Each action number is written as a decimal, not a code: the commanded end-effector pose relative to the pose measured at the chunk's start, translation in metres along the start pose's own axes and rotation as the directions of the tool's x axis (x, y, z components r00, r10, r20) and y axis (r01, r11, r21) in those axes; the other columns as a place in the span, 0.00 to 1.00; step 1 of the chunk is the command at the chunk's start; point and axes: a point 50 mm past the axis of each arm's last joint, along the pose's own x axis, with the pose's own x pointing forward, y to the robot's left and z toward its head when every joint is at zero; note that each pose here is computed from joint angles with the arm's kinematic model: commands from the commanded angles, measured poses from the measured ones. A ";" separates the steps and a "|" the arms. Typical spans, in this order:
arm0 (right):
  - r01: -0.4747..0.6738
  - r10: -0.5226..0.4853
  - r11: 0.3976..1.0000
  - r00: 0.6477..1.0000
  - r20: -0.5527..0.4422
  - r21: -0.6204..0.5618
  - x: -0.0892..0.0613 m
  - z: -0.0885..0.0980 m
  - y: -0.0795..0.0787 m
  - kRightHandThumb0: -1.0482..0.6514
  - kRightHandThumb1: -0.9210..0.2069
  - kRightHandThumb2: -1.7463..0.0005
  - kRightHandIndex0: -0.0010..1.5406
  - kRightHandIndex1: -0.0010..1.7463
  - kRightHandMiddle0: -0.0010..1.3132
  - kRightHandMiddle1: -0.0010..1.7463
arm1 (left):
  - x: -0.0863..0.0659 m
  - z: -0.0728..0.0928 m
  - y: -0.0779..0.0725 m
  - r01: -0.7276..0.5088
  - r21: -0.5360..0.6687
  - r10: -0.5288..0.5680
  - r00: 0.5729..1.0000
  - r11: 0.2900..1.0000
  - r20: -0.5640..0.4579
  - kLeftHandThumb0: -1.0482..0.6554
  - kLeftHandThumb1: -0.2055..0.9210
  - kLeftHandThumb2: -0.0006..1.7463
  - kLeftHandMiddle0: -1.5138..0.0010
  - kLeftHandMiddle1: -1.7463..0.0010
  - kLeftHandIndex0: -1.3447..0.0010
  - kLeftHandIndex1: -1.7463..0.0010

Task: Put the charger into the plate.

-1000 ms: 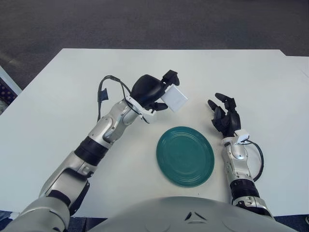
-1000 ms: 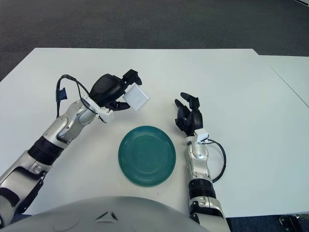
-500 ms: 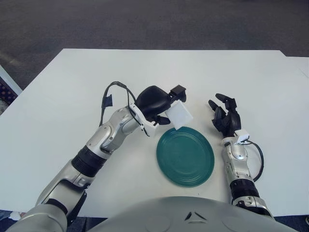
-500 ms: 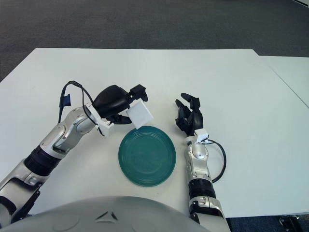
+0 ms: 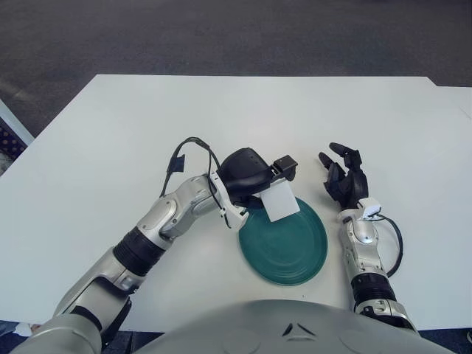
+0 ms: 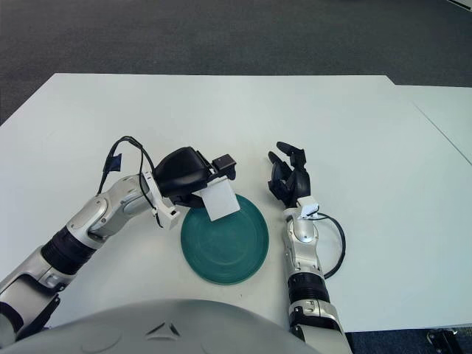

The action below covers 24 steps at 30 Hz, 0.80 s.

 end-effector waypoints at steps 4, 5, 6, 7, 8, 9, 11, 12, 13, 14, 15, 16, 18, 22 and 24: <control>0.083 -0.055 0.994 0.947 -0.315 0.074 -0.052 -0.057 0.006 0.20 0.00 0.59 0.30 0.08 0.03 0.60 | 0.001 0.003 -0.005 0.022 0.021 -0.023 0.999 1.000 0.032 0.34 0.48 0.74 0.16 0.00 0.56 0.00; 0.082 -0.055 0.994 0.947 -0.316 0.073 -0.052 -0.057 0.006 0.20 0.00 0.59 0.30 0.08 0.03 0.60 | 0.001 0.004 -0.005 0.030 0.017 -0.030 0.999 0.999 0.031 0.34 0.48 0.74 0.16 0.00 0.56 0.00; 0.082 -0.054 0.994 0.947 -0.316 0.073 -0.052 -0.057 0.006 0.20 0.00 0.59 0.30 0.08 0.03 0.59 | 0.001 0.004 -0.006 0.035 0.015 -0.035 0.999 0.999 0.030 0.34 0.49 0.73 0.16 0.00 0.56 0.00; 0.081 -0.054 0.994 0.947 -0.317 0.074 -0.052 -0.057 0.006 0.20 0.00 0.59 0.30 0.08 0.03 0.59 | 0.001 0.004 -0.006 0.040 0.013 -0.040 0.999 0.999 0.028 0.34 0.49 0.73 0.17 0.00 0.56 0.00; 0.081 -0.054 0.994 0.947 -0.317 0.074 -0.052 -0.057 0.006 0.20 0.00 0.59 0.30 0.08 0.03 0.59 | 0.001 0.005 -0.007 0.043 0.012 -0.043 0.999 0.999 0.027 0.34 0.49 0.73 0.17 0.00 0.56 0.00; 0.081 -0.054 0.994 0.947 -0.317 0.074 -0.052 -0.057 0.006 0.20 0.00 0.59 0.30 0.08 0.03 0.59 | 0.001 0.005 -0.007 0.044 0.012 -0.044 0.999 0.999 0.027 0.34 0.49 0.73 0.17 0.00 0.56 0.00; 0.081 -0.053 0.994 0.947 -0.318 0.075 -0.051 -0.057 0.007 0.21 0.00 0.59 0.30 0.09 0.03 0.59 | 0.002 0.004 -0.007 0.052 0.012 -0.053 0.998 0.999 0.023 0.34 0.50 0.72 0.17 0.00 0.57 0.00; 0.080 -0.052 0.994 0.946 -0.318 0.076 -0.051 -0.057 0.007 0.21 0.00 0.59 0.30 0.09 0.03 0.59 | 0.002 0.005 -0.009 0.072 0.019 -0.073 0.997 0.997 0.021 0.34 0.50 0.72 0.17 0.00 0.57 0.00; 0.080 -0.052 0.994 0.946 -0.319 0.076 -0.051 -0.057 0.007 0.21 0.00 0.59 0.30 0.09 0.02 0.58 | 0.003 0.005 -0.011 0.093 0.029 -0.094 0.995 0.995 0.020 0.34 0.51 0.72 0.17 0.00 0.57 0.00; 0.080 -0.052 0.994 0.946 -0.320 0.075 -0.051 -0.057 0.007 0.21 0.00 0.59 0.30 0.10 0.02 0.58 | 0.004 0.005 -0.013 0.107 0.036 -0.108 0.994 0.994 0.020 0.34 0.51 0.71 0.17 0.00 0.58 0.00; 0.078 -0.051 0.994 0.946 -0.320 0.074 -0.051 -0.057 0.007 0.21 0.00 0.59 0.29 0.10 0.02 0.57 | 0.004 0.006 -0.016 0.119 0.045 -0.120 0.993 0.992 0.019 0.34 0.51 0.71 0.17 0.00 0.58 0.00; 0.078 -0.050 0.994 0.946 -0.321 0.073 -0.050 -0.057 0.007 0.21 0.00 0.59 0.29 0.10 0.03 0.57 | 0.005 0.006 -0.017 0.124 0.049 -0.125 0.992 0.991 0.019 0.34 0.51 0.71 0.17 0.00 0.58 0.00; 0.075 -0.048 0.995 0.946 -0.320 0.071 -0.050 -0.057 0.007 0.21 0.00 0.58 0.28 0.11 0.02 0.57 | 0.005 0.006 -0.021 0.129 0.058 -0.130 0.991 0.990 0.017 0.35 0.52 0.71 0.17 0.00 0.58 0.00; 0.075 -0.049 0.995 0.946 -0.322 0.069 -0.049 -0.057 0.007 0.20 0.00 0.58 0.28 0.11 0.02 0.56 | 0.006 0.006 -0.023 0.132 0.071 -0.134 0.991 0.989 0.017 0.35 0.52 0.71 0.17 0.00 0.58 0.00; 0.076 -0.050 0.995 0.945 -0.323 0.068 -0.049 -0.057 0.007 0.21 0.00 0.58 0.28 0.11 0.02 0.56 | 0.006 0.006 -0.024 0.136 0.080 -0.138 0.990 0.987 0.021 0.34 0.51 0.71 0.16 0.00 0.58 0.00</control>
